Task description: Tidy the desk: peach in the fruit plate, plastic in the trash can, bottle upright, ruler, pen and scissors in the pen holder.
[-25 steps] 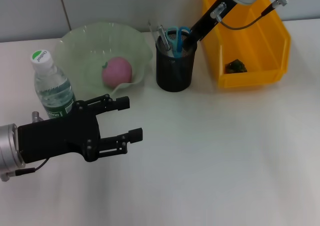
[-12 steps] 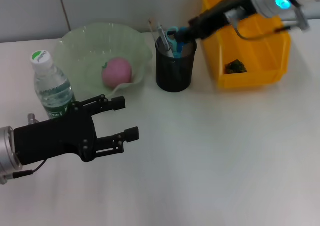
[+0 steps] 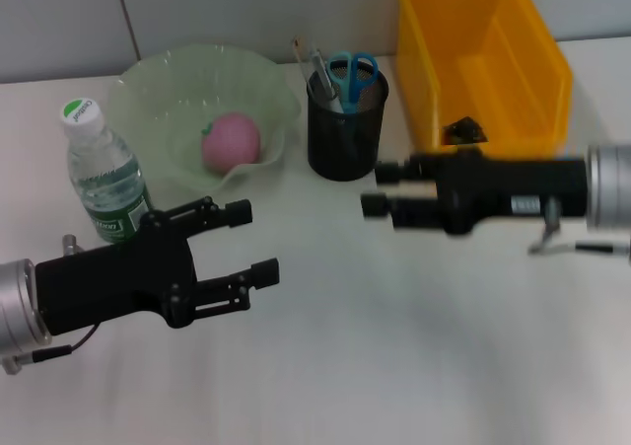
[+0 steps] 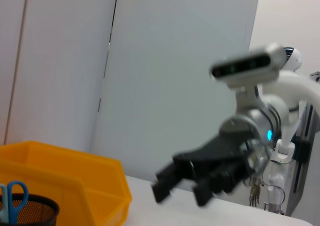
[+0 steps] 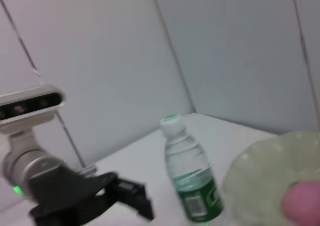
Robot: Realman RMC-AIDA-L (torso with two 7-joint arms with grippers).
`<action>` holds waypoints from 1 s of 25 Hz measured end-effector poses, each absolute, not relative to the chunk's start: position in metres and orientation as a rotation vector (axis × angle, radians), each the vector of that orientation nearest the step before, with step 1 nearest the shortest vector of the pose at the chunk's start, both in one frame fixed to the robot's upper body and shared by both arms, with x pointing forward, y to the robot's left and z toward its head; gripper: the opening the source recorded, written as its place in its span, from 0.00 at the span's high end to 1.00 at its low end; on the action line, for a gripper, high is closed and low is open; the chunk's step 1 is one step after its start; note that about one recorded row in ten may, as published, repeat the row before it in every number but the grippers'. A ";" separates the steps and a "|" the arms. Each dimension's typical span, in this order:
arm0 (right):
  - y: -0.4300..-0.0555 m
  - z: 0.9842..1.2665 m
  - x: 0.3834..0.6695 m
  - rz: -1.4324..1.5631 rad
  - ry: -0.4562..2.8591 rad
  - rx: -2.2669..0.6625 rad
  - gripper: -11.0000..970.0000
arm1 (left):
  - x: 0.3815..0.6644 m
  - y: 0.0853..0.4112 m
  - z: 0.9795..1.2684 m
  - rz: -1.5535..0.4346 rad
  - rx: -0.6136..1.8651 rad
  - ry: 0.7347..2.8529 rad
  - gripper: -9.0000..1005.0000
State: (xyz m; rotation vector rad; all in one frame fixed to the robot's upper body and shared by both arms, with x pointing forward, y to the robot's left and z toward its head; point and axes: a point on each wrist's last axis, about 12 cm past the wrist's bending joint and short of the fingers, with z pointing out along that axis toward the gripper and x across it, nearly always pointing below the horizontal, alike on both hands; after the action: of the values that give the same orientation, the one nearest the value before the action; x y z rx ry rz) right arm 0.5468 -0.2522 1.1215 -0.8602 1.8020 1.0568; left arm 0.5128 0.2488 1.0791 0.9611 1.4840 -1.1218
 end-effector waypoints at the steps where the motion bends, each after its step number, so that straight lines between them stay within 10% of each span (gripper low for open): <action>1: -0.255 1.112 0.542 1.080 1.791 -0.851 0.37 | 0.512 0.249 1.078 -1.124 0.959 1.488 0.22; 9: -0.258 1.060 0.504 1.109 1.683 -0.869 0.34 | 0.508 0.247 1.062 -1.165 0.978 1.596 0.22; 25: -0.255 1.045 0.492 1.086 1.680 -0.939 0.29 | 0.503 0.246 1.051 -1.155 0.978 1.677 0.22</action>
State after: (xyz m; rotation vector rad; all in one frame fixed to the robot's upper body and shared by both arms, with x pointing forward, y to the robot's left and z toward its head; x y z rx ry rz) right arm 0.4919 -0.2553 1.0454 -0.9391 1.6796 1.0857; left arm 0.5032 0.2461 1.0507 0.9778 1.6770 -1.1552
